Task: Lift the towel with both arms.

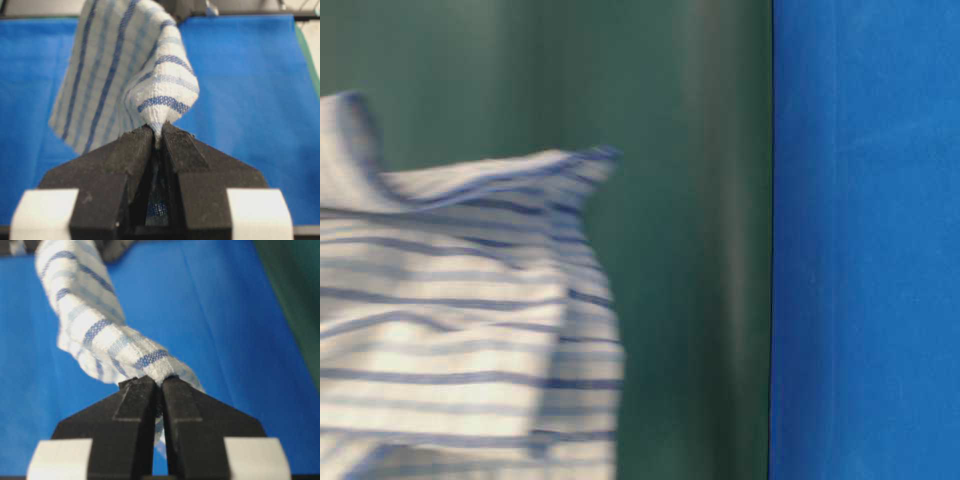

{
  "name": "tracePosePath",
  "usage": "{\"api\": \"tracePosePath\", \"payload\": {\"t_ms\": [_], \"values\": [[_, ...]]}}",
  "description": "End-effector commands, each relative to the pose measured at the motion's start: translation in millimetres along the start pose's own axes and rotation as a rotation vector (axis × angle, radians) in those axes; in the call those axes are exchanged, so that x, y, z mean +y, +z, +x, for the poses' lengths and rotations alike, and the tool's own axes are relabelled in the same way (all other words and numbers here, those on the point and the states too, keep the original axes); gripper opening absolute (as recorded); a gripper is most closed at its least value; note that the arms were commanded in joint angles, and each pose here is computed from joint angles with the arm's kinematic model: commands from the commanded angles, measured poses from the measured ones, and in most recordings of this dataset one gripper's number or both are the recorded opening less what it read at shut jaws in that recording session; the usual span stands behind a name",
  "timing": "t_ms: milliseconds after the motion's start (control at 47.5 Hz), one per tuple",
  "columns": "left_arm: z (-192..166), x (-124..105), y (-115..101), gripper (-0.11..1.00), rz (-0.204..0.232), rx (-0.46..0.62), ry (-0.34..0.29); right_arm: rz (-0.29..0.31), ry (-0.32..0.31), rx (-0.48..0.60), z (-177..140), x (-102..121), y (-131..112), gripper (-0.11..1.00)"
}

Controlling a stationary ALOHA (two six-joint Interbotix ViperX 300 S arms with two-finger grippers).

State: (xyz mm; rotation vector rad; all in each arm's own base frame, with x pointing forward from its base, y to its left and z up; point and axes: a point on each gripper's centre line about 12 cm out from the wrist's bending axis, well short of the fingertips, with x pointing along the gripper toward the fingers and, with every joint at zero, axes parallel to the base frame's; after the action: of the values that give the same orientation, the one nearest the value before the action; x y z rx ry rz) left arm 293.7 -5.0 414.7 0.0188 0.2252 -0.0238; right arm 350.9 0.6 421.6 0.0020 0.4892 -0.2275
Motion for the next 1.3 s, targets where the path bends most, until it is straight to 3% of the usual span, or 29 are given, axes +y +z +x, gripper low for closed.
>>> {"api": "tracePosePath", "payload": {"t_ms": [0,253,442,695,758,842,947,1031,1095,1284], "values": [[-12,2,26,0.03,0.004,-0.046,0.006,-0.002,0.008,-0.068,-23,-1,26,0.04],[-24,3,56,0.03,0.036,-0.066,0.01,-0.004,0.001,-0.106,-38,-4,46,0.04],[-21,3,57,0.03,0.088,-0.061,0.012,-0.01,-0.005,-0.089,-37,-5,44,0.04],[-16,8,55,0.04,0.095,-0.049,0.031,-0.052,-0.006,-0.09,-39,-6,43,0.04],[-17,8,55,0.14,0.095,-0.052,0.031,-0.055,-0.006,-0.09,-39,-6,43,0.04],[-17,8,55,0.39,0.095,-0.056,0.031,-0.055,-0.007,-0.084,-38,-6,42,0.05],[-19,8,56,0.7,0.094,-0.061,0.031,-0.058,-0.016,-0.07,-37,-6,40,0.34],[-20,8,55,0.88,0.094,-0.062,0.031,-0.059,-0.02,-0.063,-37,-7,39,0.57],[-20,8,55,0.91,0.092,-0.061,0.031,-0.062,-0.023,-0.066,-37,-7,40,0.68],[-16,8,51,0.9,0.089,-0.052,0.03,-0.061,-0.027,-0.064,-37,-8,39,0.66]]}}
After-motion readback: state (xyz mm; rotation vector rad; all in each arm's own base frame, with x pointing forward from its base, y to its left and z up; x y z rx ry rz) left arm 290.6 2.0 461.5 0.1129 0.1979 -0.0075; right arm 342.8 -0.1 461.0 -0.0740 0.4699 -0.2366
